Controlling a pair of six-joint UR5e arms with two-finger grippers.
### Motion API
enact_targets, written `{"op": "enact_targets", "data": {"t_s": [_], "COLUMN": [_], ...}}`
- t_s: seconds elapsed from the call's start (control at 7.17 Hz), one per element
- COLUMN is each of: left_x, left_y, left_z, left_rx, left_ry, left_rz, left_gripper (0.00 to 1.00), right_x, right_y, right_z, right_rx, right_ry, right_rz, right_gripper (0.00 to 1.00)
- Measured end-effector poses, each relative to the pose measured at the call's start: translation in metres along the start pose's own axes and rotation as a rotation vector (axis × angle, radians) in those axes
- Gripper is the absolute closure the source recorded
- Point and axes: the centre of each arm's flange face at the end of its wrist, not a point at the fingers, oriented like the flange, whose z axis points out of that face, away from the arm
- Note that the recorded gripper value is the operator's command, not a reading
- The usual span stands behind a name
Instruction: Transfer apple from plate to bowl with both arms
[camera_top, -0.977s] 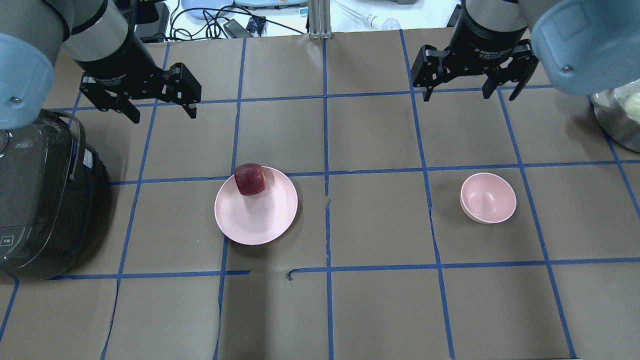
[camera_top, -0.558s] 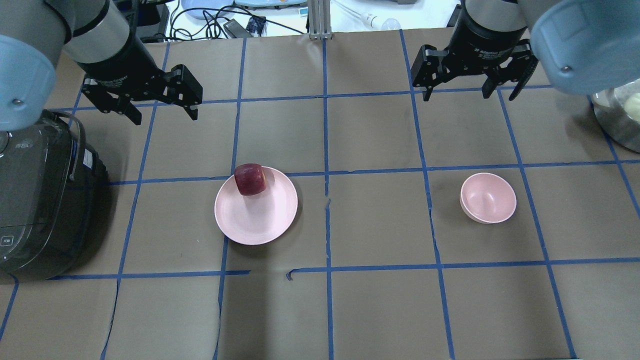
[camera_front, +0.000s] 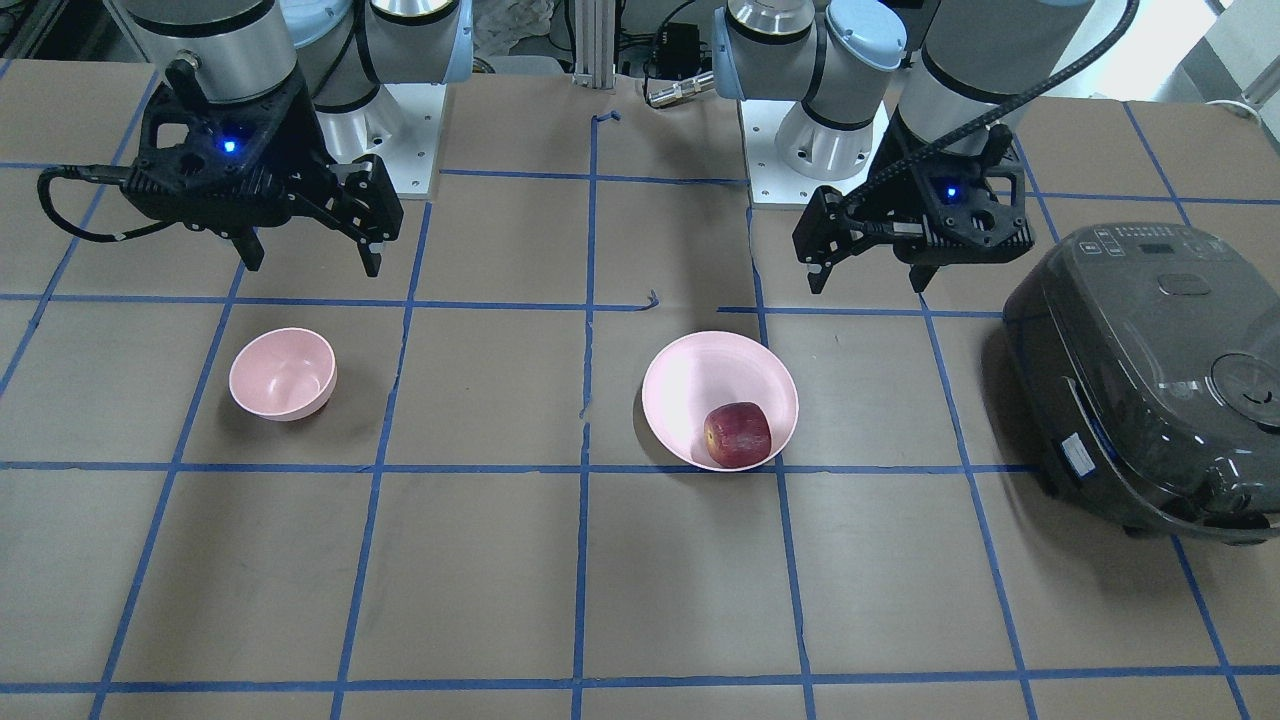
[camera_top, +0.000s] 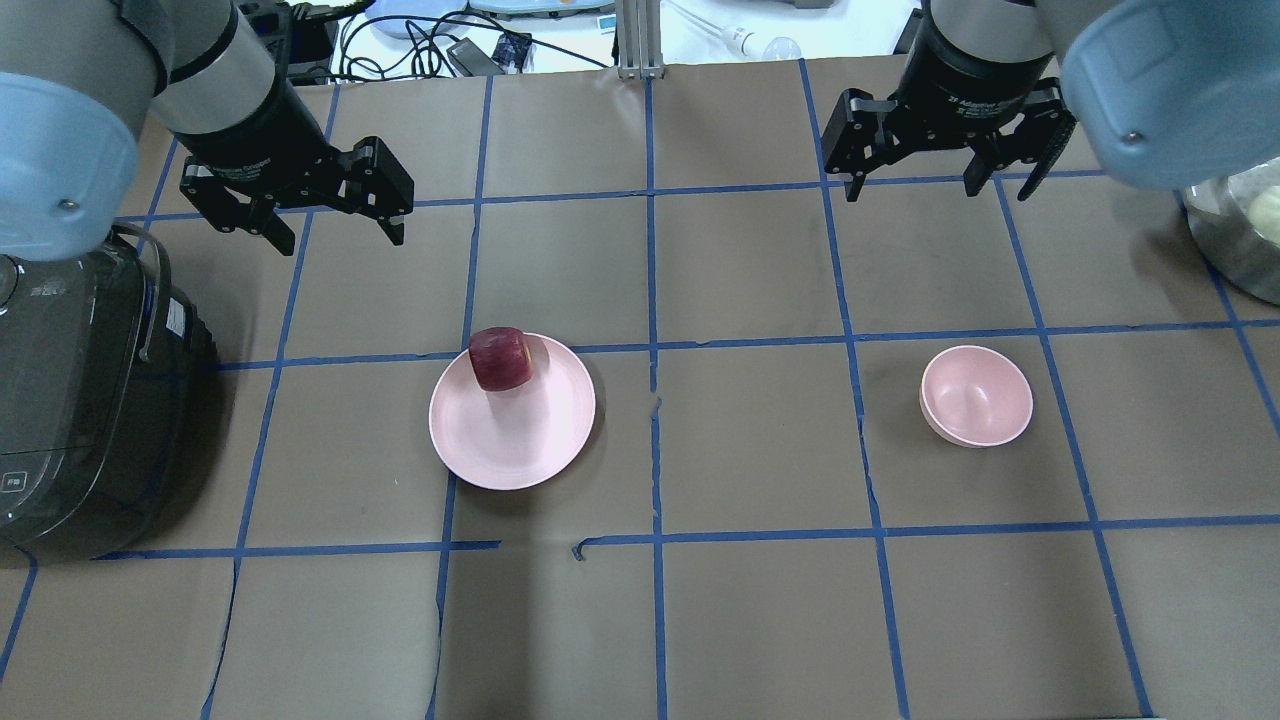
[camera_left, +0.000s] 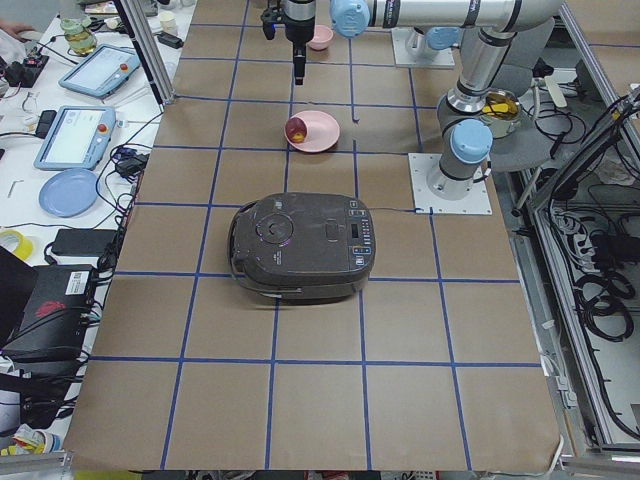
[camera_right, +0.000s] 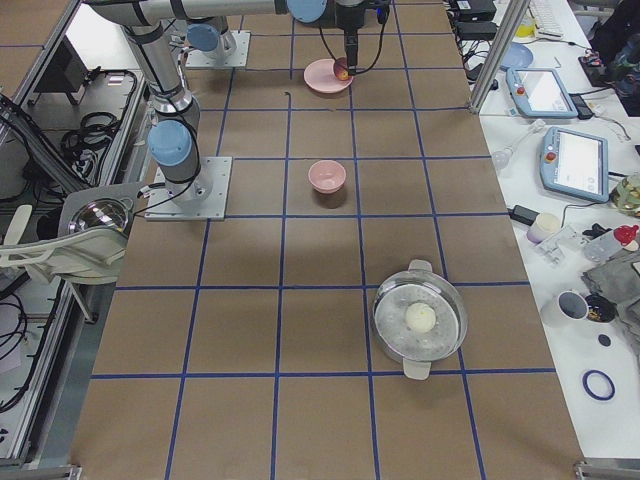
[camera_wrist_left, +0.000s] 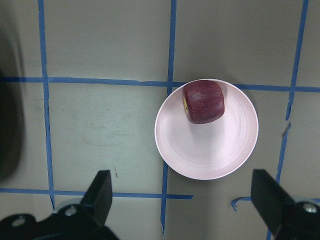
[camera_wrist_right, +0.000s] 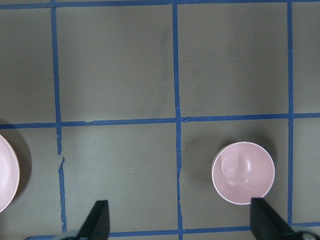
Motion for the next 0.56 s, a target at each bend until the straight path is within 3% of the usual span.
{"op": "enact_targets", "data": {"t_s": [0.56], "left_x": [0.0035], "left_y": [0.0004], "left_z": [0.0034], "left_rx": [0.015], "left_ry": [-0.006], "left_rz": [0.015], "left_gripper": [0.00], "right_x": [-0.0001], "right_y": [0.0001], "right_z": [0.0001], "right_rx": [-0.001], "right_ry": [0.000], "right_rz": [0.000], "right_gripper": [0.00]}}
